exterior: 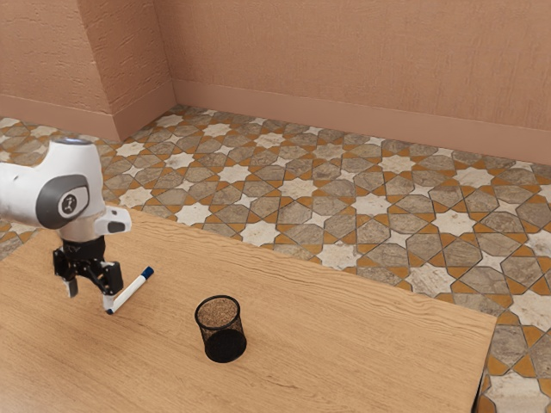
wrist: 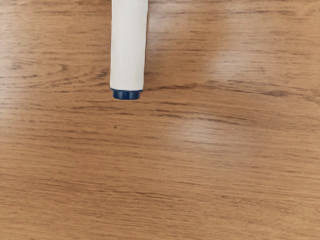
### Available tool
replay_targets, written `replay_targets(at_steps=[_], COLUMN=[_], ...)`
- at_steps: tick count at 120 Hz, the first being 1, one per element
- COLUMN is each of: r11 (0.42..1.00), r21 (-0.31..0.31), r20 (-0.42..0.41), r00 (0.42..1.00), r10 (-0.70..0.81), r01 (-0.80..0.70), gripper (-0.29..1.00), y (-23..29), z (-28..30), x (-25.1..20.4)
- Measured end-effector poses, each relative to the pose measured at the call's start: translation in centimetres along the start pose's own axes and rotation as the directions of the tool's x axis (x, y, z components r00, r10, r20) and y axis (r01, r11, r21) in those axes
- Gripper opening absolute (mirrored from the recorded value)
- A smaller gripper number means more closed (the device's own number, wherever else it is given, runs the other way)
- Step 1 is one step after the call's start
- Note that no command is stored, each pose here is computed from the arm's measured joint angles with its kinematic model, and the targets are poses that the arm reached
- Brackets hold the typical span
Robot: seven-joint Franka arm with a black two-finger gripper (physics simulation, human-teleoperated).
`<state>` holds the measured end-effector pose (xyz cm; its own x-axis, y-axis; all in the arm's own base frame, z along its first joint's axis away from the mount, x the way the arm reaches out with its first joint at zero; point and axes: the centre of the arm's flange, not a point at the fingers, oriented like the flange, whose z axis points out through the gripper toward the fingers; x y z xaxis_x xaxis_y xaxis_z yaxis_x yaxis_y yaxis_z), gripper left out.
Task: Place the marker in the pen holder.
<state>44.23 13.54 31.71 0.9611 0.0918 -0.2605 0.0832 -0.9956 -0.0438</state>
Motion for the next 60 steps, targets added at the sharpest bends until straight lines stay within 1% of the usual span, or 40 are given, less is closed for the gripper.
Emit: replay_targets(at_steps=[12,24,31,38,60], r11=[1.000,0.999,0.999,1.000,0.998], r21=[-0.013,0.001,-0.003,-0.011,-0.040], r20=[-0.075,-0.137,-0.158,-0.180,-0.188], r00=[0.997,0.990,0.987,0.984,0.981], r10=[-0.017,-0.038,-0.035,-0.016,0.046], r01=[0.016,0.038,0.035,0.015,-0.055], gripper=[0.70,0.70,0.70,0.70,0.70], y=[-0.8,-1.4,-0.8,-0.2,0.2], z=[-0.1,-0.2,0.4,0.7,1.3], x=[1.9,5.5,7.8,9.1,9.8])
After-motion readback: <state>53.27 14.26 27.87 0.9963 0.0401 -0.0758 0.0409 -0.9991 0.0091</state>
